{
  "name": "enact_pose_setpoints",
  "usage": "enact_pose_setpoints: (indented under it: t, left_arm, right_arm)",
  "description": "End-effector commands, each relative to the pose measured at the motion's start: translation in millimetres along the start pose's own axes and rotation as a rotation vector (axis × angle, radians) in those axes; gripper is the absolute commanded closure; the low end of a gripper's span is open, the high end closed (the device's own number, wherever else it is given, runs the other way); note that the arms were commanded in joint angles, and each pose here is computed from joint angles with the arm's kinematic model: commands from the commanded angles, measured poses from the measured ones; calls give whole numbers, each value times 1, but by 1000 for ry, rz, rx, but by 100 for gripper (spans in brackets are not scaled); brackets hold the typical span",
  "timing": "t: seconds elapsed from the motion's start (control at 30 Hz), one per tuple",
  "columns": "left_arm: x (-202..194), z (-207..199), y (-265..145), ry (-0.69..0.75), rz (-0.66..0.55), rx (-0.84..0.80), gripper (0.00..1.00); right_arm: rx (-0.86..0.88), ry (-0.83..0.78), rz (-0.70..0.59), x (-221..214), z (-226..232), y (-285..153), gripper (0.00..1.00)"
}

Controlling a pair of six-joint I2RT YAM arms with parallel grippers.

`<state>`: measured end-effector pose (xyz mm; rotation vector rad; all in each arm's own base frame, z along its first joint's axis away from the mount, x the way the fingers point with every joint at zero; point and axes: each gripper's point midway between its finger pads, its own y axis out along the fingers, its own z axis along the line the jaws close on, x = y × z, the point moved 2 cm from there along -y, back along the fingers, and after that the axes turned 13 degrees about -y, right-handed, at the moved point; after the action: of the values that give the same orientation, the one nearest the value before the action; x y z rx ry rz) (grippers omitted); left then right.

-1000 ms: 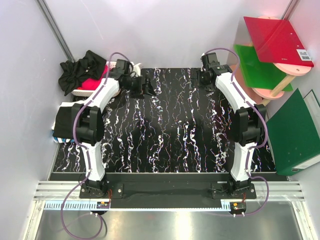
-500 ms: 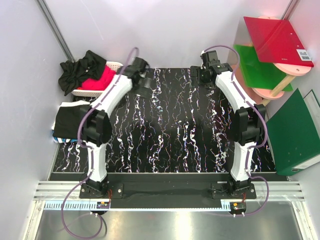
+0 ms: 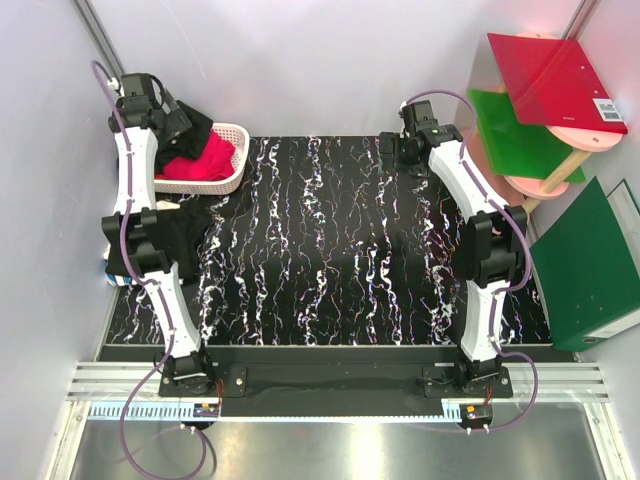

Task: Fold and stack the t-shirts
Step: Grab crumpled tshirt from bin with the left arm

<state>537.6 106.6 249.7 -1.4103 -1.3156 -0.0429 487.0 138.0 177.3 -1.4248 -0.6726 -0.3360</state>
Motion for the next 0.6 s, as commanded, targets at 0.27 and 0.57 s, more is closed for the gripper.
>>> enact_pose_setpoints:
  t: [0.27,0.57]
  left_arm:
    - [29,-16,87,-355,-52,-201,1]
    - [72,-2,99,-360,-246,-182,64]
  right_arm:
    - [-32,-36,-38,14,-3,-3,0]
    - [-27,-47,-14,15,-5,5,0]
